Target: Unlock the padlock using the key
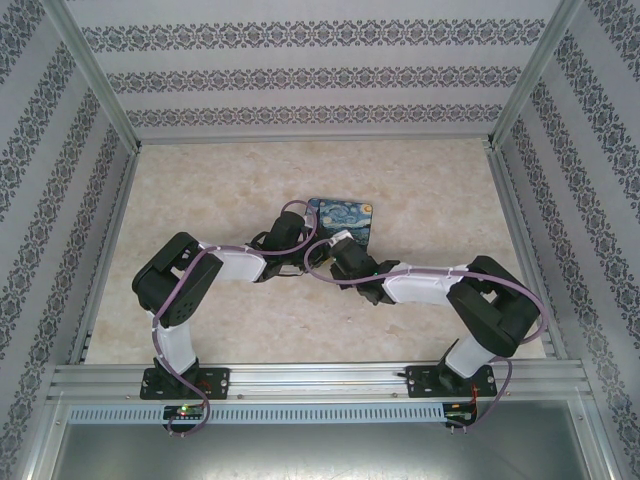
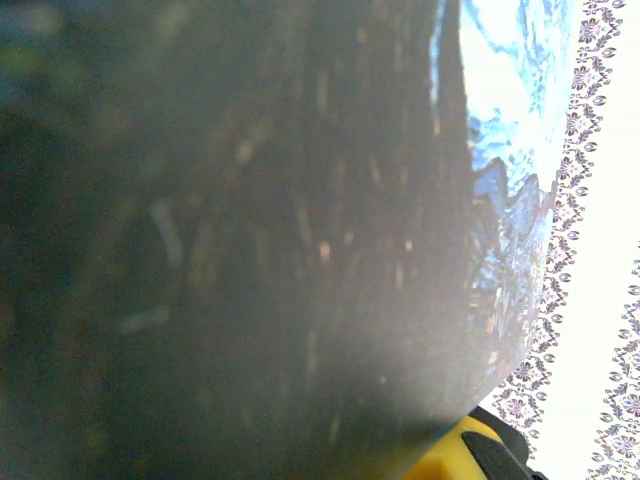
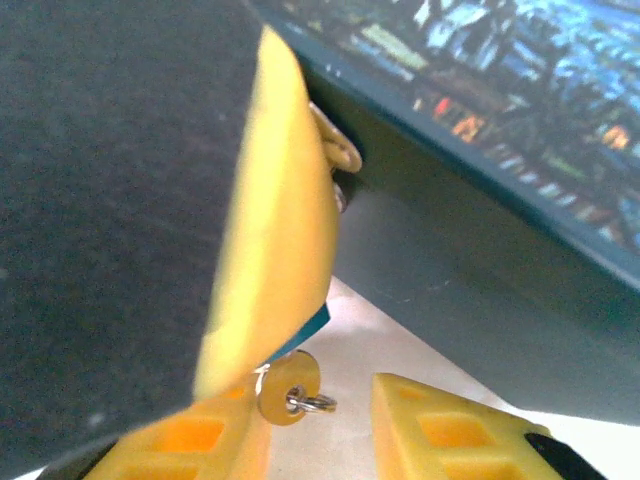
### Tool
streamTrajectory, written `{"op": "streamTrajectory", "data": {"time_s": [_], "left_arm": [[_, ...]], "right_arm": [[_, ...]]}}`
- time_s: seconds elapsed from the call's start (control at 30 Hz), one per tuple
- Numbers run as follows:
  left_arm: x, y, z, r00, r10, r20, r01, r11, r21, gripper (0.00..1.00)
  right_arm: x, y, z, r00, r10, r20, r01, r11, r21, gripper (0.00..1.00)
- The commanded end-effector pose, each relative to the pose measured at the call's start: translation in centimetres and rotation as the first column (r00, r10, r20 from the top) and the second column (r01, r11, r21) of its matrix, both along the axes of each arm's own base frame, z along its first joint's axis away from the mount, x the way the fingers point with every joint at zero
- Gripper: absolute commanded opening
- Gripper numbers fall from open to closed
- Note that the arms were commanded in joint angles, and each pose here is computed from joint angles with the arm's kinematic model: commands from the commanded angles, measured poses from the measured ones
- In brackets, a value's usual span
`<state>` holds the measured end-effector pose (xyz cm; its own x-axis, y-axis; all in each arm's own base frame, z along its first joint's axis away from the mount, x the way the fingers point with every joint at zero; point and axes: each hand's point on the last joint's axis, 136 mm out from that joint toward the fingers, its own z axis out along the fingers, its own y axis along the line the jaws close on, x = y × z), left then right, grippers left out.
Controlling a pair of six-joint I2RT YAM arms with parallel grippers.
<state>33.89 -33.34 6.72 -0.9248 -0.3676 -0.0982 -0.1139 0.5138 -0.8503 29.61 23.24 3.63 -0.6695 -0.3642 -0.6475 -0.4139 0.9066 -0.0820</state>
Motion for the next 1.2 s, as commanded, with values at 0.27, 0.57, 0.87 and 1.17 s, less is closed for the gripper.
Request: {"op": "streamTrajectory", "data": {"time_s": [0.27, 0.57, 0.87, 1.17], "left_arm": [[-0.9, 0.0, 0.4, 0.999, -0.030, -0.037, 0.030, 0.999, -0.011, 0.00], [-0.8, 0.0, 0.3, 0.999, -0.028, -0.037, 0.027, 1.000, -0.010, 0.00], [-0.8, 0.2, -0.1, 0.999, -0.020, -0.045, 0.021, 1.000, 0.011, 0.00], [-0.8, 0.1, 0.2, 0.999, -0.034, -0.042, 0.035, 0.999, 0.020, 0.00]], "right_arm": [[0.8, 2.1, 2.3, 0.999, 0.044, 0.016, -0.046, 0.994, 0.097, 0.02], [0.1, 2.1, 3.5, 0.998, 0.060, -0.011, -0.057, 0.981, 0.185, 0.17], [-0.8, -0.8, 6.0, 0.999, -0.010, -0.040, 0.024, 0.934, 0.355, 0.52], [-1.7, -1.9, 5.6, 0.997, -0.034, -0.070, 0.058, 0.929, 0.364, 0.51]]}}
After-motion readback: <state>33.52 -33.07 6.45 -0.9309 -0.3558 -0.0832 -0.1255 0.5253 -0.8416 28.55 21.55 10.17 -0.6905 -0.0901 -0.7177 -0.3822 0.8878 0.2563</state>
